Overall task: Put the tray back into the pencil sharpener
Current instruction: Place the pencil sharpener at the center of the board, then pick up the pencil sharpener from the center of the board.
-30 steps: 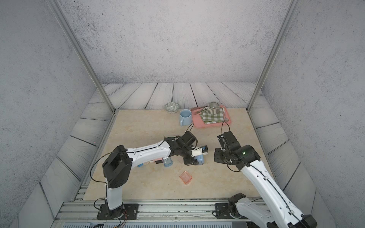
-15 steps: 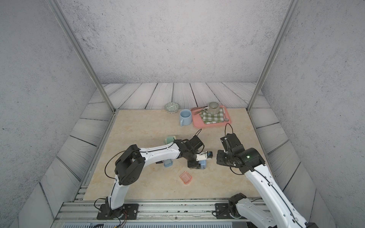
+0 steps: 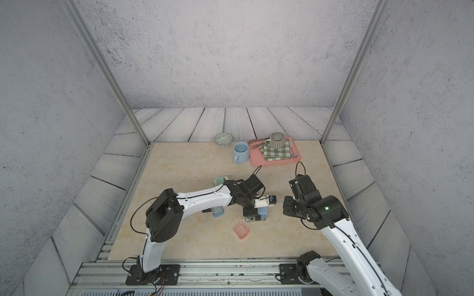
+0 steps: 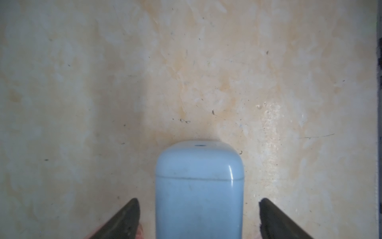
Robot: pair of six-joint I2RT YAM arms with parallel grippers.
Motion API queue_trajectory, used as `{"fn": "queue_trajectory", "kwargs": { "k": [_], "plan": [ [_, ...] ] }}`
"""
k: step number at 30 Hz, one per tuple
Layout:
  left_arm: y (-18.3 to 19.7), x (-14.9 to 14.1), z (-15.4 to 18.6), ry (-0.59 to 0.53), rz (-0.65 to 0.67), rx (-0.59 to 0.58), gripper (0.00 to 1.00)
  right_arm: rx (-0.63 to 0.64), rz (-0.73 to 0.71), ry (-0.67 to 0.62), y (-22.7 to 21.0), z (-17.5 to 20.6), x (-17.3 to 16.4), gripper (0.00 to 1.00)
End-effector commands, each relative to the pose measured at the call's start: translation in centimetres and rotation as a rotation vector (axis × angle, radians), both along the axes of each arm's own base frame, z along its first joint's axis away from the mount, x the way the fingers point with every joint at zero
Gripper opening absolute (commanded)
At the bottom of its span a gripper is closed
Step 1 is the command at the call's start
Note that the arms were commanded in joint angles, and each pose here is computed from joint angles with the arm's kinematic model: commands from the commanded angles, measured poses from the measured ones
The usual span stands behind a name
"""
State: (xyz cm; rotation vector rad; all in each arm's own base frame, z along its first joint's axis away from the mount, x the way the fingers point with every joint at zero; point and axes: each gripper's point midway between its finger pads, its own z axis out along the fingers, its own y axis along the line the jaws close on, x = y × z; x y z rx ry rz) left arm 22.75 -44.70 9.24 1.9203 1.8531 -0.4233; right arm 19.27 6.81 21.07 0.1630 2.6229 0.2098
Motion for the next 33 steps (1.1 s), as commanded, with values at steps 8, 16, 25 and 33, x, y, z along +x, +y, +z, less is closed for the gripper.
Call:
{"fn": "queue_trajectory", "kwargs": {
  "k": [8,16,25,33],
  "plan": [
    [4.2,-1.4,11.2,-0.094,0.14,-0.21,0.99,0.028,0.051,-0.006,0.9,-0.5,0.2,0.29],
    [17.4,1.8,13.0,-0.178,0.576,-0.165,0.99,0.05,0.079,0.005,1.8,-1.2,0.7,0.3],
    [30.9,3.1,7.4,-0.043,0.908,0.138,0.99,0.057,0.077,0.01,2.1,-1.6,1.3,0.31],
    [34.3,4.1,2.2,0.099,0.948,0.358,0.99,0.057,0.069,0.022,2.1,-1.9,1.1,0.31]
  ]
}}
